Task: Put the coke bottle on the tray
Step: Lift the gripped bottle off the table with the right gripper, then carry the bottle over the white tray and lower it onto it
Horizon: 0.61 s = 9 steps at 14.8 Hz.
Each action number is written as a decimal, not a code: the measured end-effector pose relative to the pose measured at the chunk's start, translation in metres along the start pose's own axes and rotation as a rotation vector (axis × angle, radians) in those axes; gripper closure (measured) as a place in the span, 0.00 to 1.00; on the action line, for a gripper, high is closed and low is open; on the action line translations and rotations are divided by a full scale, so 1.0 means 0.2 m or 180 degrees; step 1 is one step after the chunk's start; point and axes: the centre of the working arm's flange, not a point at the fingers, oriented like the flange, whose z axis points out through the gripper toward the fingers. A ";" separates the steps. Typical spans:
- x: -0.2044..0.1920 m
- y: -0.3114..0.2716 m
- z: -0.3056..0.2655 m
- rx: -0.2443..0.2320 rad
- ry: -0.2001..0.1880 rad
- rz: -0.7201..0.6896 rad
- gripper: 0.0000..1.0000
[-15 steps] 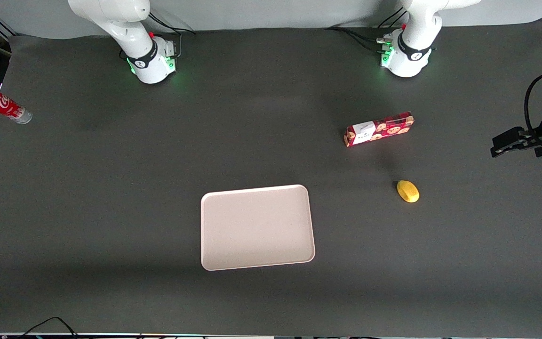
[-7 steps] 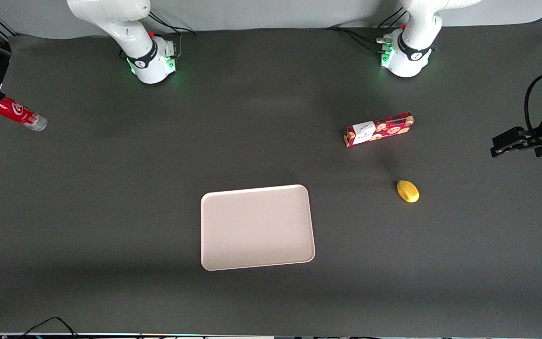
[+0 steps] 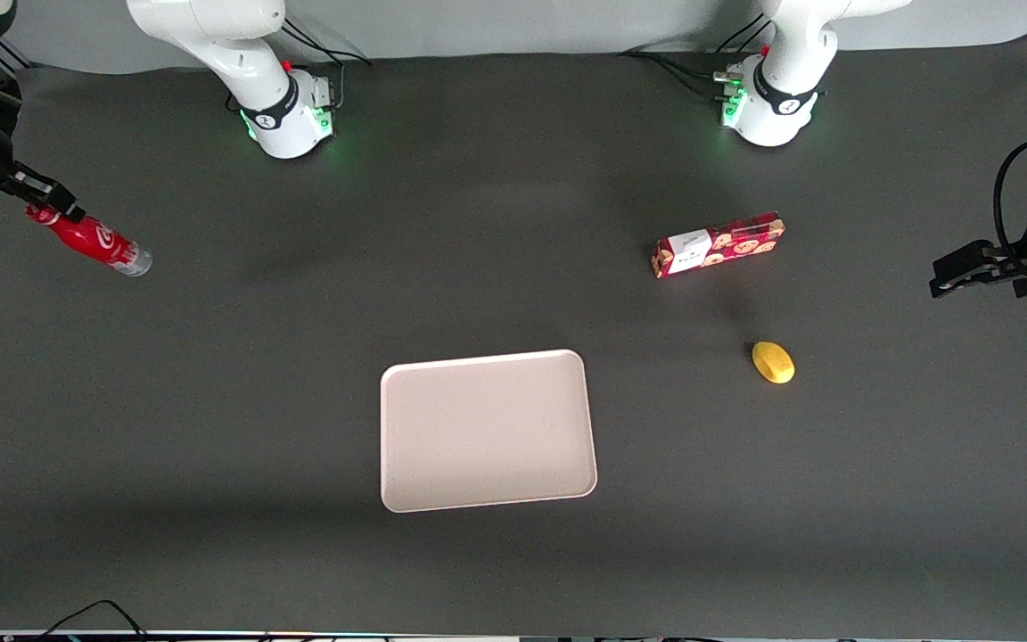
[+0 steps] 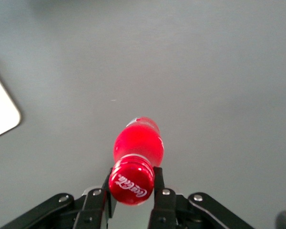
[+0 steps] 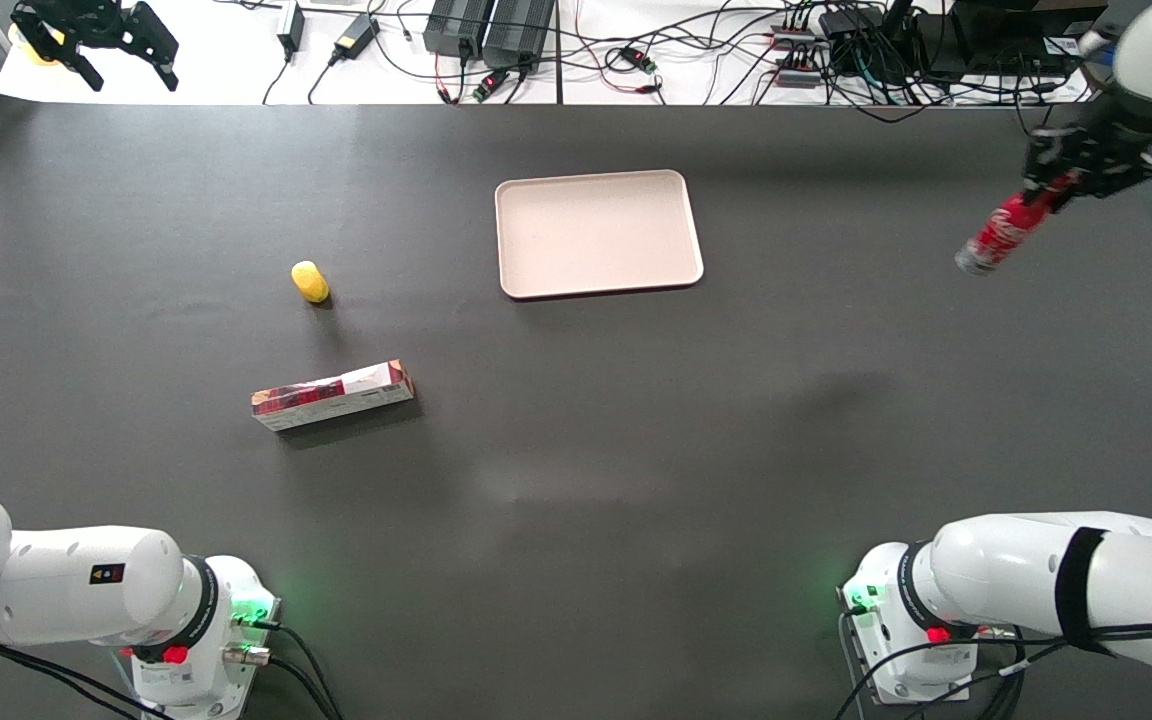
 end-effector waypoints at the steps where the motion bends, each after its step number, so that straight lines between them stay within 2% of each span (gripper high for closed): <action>1: 0.01 -0.11 0.01 0.0068 -0.0002 0.0024 0.67; 6: 0.09 -0.57 0.16 0.0351 0.0019 0.0360 0.67; 9: 0.11 -0.84 0.27 0.0451 0.0115 0.0659 0.67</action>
